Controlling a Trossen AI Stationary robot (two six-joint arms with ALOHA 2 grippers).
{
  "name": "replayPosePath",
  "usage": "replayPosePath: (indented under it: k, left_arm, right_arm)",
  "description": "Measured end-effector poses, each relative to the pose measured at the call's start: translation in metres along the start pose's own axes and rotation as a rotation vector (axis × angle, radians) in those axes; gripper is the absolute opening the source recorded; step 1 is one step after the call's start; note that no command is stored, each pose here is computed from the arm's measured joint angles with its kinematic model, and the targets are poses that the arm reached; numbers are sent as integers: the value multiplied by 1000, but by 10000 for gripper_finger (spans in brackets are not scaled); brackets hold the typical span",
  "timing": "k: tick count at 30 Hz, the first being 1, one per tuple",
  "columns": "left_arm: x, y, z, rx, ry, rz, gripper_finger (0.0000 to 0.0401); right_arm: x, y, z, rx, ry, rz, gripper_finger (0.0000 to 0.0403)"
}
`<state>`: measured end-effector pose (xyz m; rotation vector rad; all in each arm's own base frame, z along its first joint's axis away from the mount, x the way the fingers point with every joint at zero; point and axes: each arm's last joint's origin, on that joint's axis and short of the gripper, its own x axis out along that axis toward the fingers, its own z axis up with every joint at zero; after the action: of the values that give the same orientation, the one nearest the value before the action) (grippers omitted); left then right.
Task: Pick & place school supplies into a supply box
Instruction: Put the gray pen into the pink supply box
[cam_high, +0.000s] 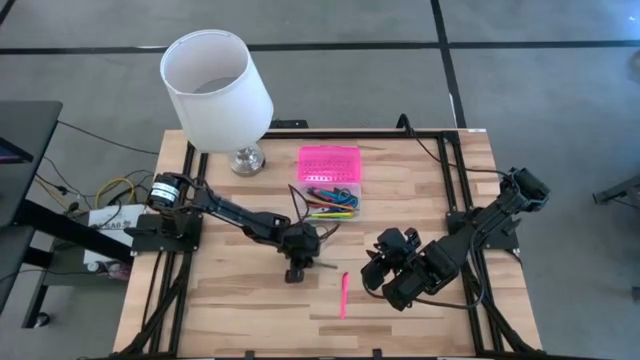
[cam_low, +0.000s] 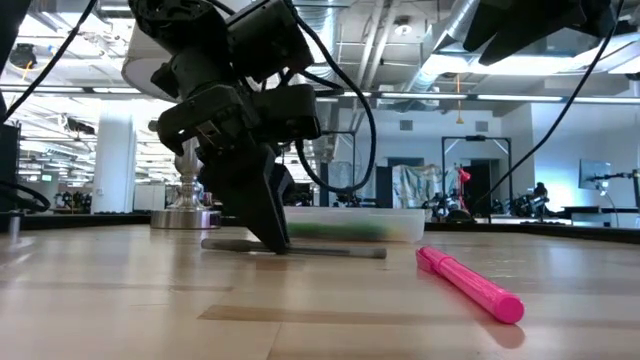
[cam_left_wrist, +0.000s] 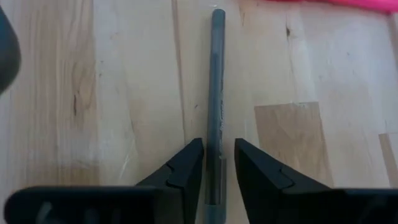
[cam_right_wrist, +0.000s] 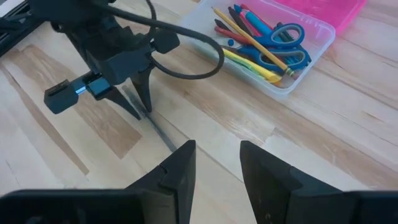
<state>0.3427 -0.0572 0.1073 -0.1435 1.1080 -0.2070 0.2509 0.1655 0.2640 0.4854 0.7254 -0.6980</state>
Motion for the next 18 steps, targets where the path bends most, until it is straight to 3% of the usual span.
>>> replayPosePath:
  k: [5, 18]
  left_arm:
    - [-2, -5, 7, 64, 17, 42, 98]
    - [-8, -6, 17, 145, 48, 97, 67]
  right_arm:
    - [1, -1, 1, 1, 0, -6, 118]
    - [1, -1, 1, 3, -2, -7, 118]
